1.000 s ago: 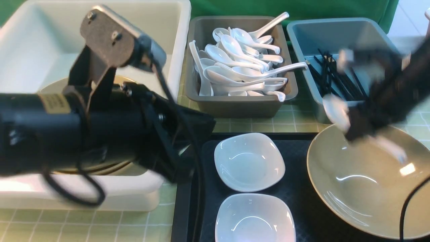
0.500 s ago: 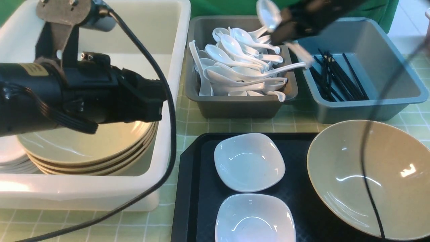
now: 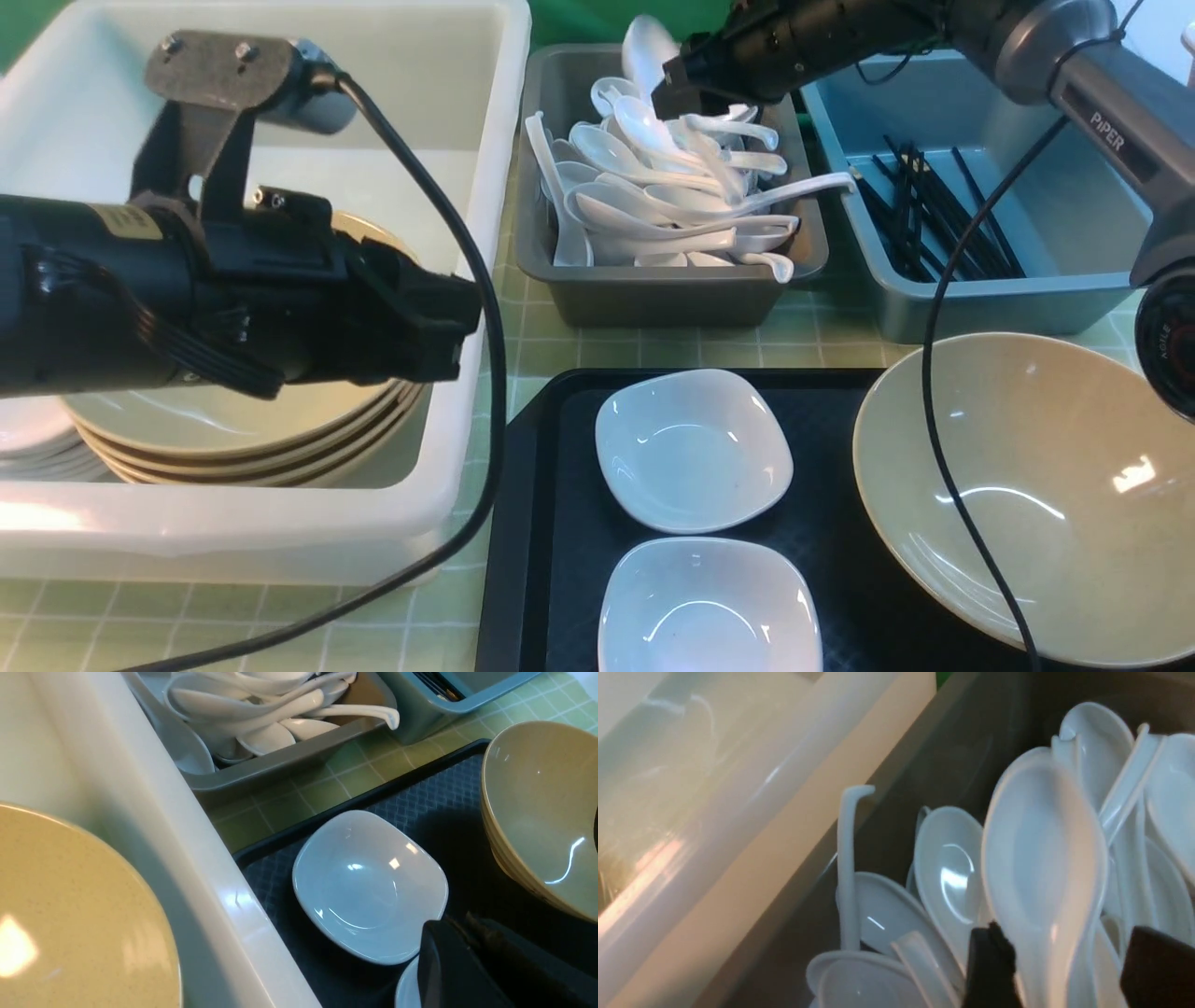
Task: On green table put chopsticks spoon bowls plates into blue grey white boxes.
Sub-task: 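Place the white spoon into the bin of spoons with the right gripper, then grasp the large bowl on the tray by its rim, then place the tan bowl onto the bowl stack in the left bin with the left gripper, then grasp the small white bowl on the black tray by its rim with the left gripper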
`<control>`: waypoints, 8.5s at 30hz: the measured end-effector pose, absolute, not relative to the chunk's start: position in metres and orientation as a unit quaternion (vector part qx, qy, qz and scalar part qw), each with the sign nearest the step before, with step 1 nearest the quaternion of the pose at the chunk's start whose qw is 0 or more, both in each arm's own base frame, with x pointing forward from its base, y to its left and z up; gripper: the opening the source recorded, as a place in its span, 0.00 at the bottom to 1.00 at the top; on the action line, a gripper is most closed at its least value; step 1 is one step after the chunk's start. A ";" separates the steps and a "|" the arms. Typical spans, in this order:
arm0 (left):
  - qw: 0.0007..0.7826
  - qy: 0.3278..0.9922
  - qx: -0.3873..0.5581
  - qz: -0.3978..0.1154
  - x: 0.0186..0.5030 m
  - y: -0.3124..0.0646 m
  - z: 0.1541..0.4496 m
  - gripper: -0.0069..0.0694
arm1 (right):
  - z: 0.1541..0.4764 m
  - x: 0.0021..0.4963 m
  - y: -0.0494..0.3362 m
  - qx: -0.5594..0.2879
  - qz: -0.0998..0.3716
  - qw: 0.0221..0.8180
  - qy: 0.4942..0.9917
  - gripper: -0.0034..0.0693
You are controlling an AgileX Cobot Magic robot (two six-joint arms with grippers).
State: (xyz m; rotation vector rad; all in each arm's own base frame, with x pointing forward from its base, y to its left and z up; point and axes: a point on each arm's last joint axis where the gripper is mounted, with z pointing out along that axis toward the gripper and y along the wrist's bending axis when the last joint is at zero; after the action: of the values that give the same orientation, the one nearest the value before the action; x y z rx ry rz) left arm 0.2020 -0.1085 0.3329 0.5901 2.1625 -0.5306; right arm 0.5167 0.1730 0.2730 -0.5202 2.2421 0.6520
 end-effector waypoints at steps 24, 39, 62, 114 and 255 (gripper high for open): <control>0.327 0.864 0.225 -0.309 0.191 -0.128 0.327 0.09 | 0.455 0.236 0.083 -0.328 0.181 0.344 0.861 0.31; 0.216 0.871 0.291 -0.331 0.248 -0.233 0.295 0.45 | 0.346 0.074 0.049 -0.239 0.180 0.421 0.856 0.08; 0.086 0.868 0.329 -0.362 0.342 -0.329 0.193 0.20 | 0.339 0.063 0.044 -0.251 0.151 0.423 0.857 0.10; 0.206 0.915 -0.270 -0.218 0.255 0.128 0.303 0.11 | 0.379 0.198 0.159 -0.480 0.373 0.366 0.705 0.11; 0.138 0.942 0.199 -0.231 0.320 -0.246 0.258 0.11 | 0.387 0.167 0.140 -0.496 0.335 0.288 0.747 0.30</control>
State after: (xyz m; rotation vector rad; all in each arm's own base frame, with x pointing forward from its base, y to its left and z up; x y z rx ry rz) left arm 0.3198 -0.2460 0.2577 0.5752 2.7250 -0.6684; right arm 0.1671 0.1403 0.3866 -1.3247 1.9955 0.8931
